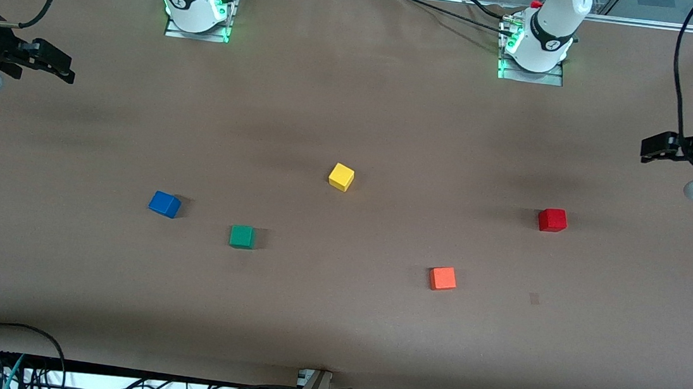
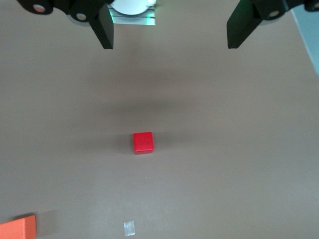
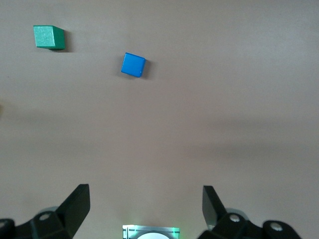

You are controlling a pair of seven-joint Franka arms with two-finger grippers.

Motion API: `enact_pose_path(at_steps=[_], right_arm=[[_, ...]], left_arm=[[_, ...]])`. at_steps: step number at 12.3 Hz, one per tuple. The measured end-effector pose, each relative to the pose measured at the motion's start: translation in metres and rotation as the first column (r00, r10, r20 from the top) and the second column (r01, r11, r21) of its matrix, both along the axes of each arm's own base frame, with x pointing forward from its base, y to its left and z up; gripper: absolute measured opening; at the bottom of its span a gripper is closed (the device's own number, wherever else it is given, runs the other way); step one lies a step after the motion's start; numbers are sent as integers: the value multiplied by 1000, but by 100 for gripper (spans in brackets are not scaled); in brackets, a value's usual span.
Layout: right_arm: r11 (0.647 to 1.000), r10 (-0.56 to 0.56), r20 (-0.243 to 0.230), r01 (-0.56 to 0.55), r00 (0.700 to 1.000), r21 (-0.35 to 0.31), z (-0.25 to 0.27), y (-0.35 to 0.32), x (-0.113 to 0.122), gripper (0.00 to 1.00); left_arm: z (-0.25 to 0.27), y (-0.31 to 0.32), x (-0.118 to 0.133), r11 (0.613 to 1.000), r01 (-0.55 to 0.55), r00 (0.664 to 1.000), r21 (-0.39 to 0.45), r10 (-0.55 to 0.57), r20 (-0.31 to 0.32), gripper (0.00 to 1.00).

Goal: Pass red block to right arm, stack on blue
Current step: 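Move the left gripper toward the red cube, then lower the left gripper and close it on the red cube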

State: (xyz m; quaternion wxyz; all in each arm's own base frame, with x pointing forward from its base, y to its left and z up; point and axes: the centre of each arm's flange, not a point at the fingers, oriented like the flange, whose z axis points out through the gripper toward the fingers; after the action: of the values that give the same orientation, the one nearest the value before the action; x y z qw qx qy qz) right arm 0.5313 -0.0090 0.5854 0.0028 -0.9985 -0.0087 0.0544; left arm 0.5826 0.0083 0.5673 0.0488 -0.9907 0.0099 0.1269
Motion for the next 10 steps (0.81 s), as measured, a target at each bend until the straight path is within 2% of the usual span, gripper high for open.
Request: enact_pose_path(at_steps=[5, 10], right_arm=[[1000, 2, 2, -2, 1000, 0, 1, 1, 0, 100], [1000, 1, 1, -1, 1000, 0, 1, 1, 0, 100]], left_arm=[[-103, 6, 15, 996, -90, 996, -13, 90, -26, 100], [-220, 10, -5, 991, -129, 991, -20, 130, 23, 100]])
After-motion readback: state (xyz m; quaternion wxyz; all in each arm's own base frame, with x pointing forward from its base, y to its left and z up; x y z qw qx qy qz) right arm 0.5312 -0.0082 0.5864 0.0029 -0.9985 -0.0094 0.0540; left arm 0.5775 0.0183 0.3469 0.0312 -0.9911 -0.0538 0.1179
